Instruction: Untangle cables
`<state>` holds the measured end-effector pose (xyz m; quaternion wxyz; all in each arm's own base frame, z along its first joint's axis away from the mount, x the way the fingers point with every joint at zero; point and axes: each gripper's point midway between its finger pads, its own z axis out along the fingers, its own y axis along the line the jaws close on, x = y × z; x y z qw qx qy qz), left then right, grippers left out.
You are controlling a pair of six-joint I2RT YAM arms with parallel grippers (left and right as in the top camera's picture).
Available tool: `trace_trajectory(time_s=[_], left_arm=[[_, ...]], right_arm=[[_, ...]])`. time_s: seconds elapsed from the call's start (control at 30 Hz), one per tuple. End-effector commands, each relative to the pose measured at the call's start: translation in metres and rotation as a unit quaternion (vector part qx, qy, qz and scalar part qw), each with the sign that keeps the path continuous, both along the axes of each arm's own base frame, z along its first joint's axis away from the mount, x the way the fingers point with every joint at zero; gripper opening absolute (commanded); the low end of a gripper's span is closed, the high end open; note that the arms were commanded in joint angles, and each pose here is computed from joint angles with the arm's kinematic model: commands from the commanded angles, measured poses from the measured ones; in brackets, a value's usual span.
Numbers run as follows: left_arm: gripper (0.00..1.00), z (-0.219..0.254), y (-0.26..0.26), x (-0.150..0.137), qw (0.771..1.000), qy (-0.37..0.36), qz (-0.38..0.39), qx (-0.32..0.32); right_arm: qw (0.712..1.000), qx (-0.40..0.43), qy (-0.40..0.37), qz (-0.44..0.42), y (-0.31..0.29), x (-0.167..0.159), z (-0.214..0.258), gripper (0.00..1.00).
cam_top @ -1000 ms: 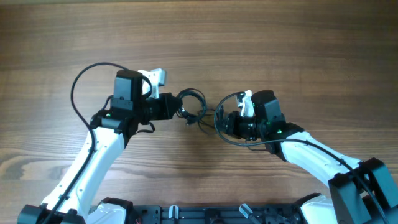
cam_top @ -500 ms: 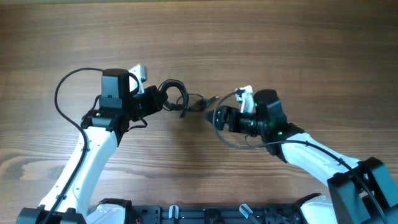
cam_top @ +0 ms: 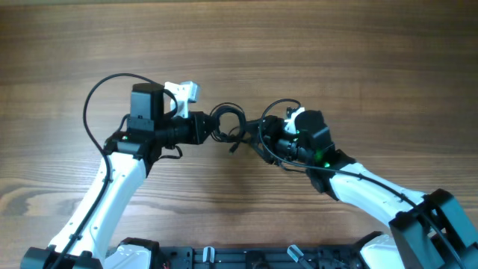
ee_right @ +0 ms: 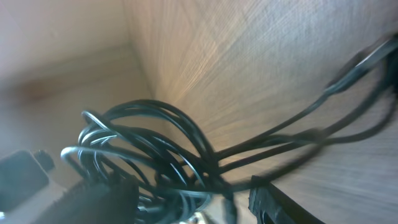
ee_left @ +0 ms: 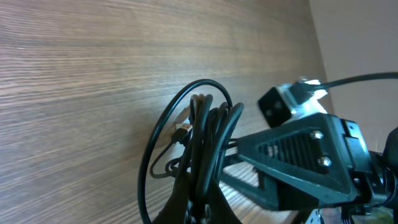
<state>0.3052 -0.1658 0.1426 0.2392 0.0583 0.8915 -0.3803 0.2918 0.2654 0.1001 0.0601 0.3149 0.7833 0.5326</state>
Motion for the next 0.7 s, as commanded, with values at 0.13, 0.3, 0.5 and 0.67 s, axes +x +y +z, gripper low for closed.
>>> trace_trajectory(time_s=[0.13, 0.3, 0.5, 0.67], left_arm=[[0.04, 0.029, -0.022, -0.017, 0.997, -0.017, -0.054, -0.047], [0.04, 0.057, -0.004, -0.024, 0.997, -0.052, -0.029, -0.051], [0.04, 0.067, 0.007, -0.017, 0.996, -0.086, -0.002, -0.031], [0.04, 0.066, 0.013, -0.009, 0.995, -0.097, 0.019, -0.013]], right_arm=[[0.971, -0.024, 0.039, -0.234, -0.077, 0.060, -0.016, 0.34], [0.968, -0.032, 0.020, -0.249, -0.137, 0.082, -0.014, 0.25], [0.975, -0.064, -0.208, -0.046, -0.123, 0.077, 0.030, 0.48], [0.879, -0.091, -0.427, 0.192, -0.068, 0.025, 0.043, 0.70]])
